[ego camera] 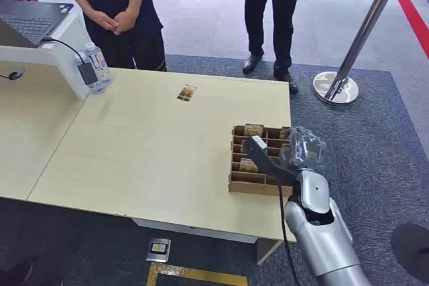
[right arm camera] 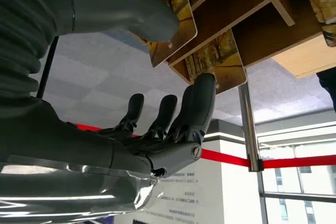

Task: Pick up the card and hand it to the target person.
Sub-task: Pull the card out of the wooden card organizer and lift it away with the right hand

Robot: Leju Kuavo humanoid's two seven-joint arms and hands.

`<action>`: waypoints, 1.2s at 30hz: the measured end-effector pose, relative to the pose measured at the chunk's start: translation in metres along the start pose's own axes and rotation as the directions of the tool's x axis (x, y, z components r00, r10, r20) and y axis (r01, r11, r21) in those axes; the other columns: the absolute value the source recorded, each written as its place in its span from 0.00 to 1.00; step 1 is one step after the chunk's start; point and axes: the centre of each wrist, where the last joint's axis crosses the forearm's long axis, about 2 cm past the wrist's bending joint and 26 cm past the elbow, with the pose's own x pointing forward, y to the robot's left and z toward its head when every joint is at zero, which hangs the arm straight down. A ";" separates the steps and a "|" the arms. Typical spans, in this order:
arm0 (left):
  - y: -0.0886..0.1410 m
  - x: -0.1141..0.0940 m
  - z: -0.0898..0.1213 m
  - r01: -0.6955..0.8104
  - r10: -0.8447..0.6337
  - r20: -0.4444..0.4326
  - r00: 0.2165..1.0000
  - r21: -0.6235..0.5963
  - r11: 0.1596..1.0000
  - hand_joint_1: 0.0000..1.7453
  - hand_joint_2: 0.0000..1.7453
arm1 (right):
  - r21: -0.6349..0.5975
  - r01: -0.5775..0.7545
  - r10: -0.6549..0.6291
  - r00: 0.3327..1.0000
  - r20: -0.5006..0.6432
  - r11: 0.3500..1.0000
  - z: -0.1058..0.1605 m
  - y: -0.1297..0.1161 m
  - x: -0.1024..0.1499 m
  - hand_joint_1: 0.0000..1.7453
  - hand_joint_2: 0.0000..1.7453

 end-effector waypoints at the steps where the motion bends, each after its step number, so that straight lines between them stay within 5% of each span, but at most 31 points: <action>1: 0.000 0.000 0.000 0.000 0.000 0.000 1.000 0.000 1.000 0.00 1.00 | 0.001 0.000 0.000 1.000 -0.001 1.000 0.000 0.000 0.000 0.46 1.00; 36: 0.000 0.000 0.000 0.015 -0.015 0.002 1.000 -0.012 1.000 0.00 1.00 | 0.047 -0.003 0.005 0.999 -0.034 0.999 0.001 0.013 -0.001 0.55 1.00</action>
